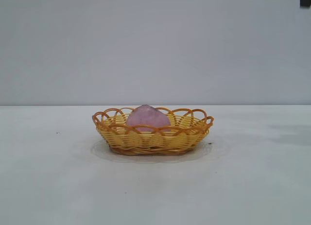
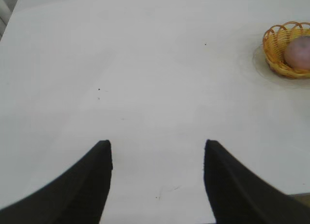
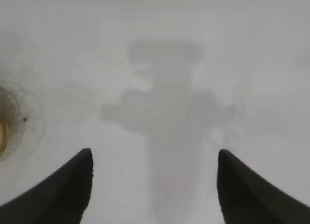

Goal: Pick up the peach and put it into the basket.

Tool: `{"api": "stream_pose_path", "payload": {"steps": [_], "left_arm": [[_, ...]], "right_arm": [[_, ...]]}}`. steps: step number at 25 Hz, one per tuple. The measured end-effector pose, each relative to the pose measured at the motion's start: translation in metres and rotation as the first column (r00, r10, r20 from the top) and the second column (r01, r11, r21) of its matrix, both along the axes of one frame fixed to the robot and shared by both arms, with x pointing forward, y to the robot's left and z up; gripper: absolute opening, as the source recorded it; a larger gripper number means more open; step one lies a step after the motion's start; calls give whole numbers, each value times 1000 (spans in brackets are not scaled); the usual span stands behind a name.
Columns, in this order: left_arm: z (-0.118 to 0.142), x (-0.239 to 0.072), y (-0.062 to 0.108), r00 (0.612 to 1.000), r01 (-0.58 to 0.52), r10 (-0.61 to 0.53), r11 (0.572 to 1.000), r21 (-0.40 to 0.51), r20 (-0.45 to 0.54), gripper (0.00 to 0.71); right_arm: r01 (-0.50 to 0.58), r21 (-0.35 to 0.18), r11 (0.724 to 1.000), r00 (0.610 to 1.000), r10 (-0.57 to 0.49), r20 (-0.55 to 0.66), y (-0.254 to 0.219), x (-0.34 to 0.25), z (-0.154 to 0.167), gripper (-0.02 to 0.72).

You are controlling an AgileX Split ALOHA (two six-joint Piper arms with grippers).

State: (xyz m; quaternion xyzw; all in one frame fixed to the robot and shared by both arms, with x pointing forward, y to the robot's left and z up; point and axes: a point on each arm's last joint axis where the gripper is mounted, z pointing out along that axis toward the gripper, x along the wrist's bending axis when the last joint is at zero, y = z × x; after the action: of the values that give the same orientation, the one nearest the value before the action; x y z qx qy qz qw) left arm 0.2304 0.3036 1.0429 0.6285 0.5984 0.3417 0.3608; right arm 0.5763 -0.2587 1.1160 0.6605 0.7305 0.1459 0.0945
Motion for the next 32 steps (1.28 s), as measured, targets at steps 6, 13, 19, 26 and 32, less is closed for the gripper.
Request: {"api": "stream_pose_path", "payload": {"steps": [6, 13, 19, 26, 32], "left_arm": [[0, 0, 0, 1000, 0, 0, 1000, 0, 0, 366], [0, 0, 0, 1000, 0, 0, 1000, 0, 0, 366], [0, 0, 0, 1000, 0, 0, 1000, 0, 0, 366], [0, 0, 0, 1000, 0, 0, 1000, 0, 0, 366], [0, 0, 0, 1000, 0, 0, 1000, 0, 0, 366]], "right_arm": [[13, 25, 1000, 985, -17, 174, -5, -48, 60, 465], [17, 11, 1000, 970, -19, 243, -15, -124, 72, 465], [23, -13, 1000, 970, -19, 241, -25, -198, 42, 465], [24, 3, 1000, 931, -24, 365, -34, -285, 7, 465], [10, 11, 1000, 855, -14, 519, -40, -341, -23, 465]]}}
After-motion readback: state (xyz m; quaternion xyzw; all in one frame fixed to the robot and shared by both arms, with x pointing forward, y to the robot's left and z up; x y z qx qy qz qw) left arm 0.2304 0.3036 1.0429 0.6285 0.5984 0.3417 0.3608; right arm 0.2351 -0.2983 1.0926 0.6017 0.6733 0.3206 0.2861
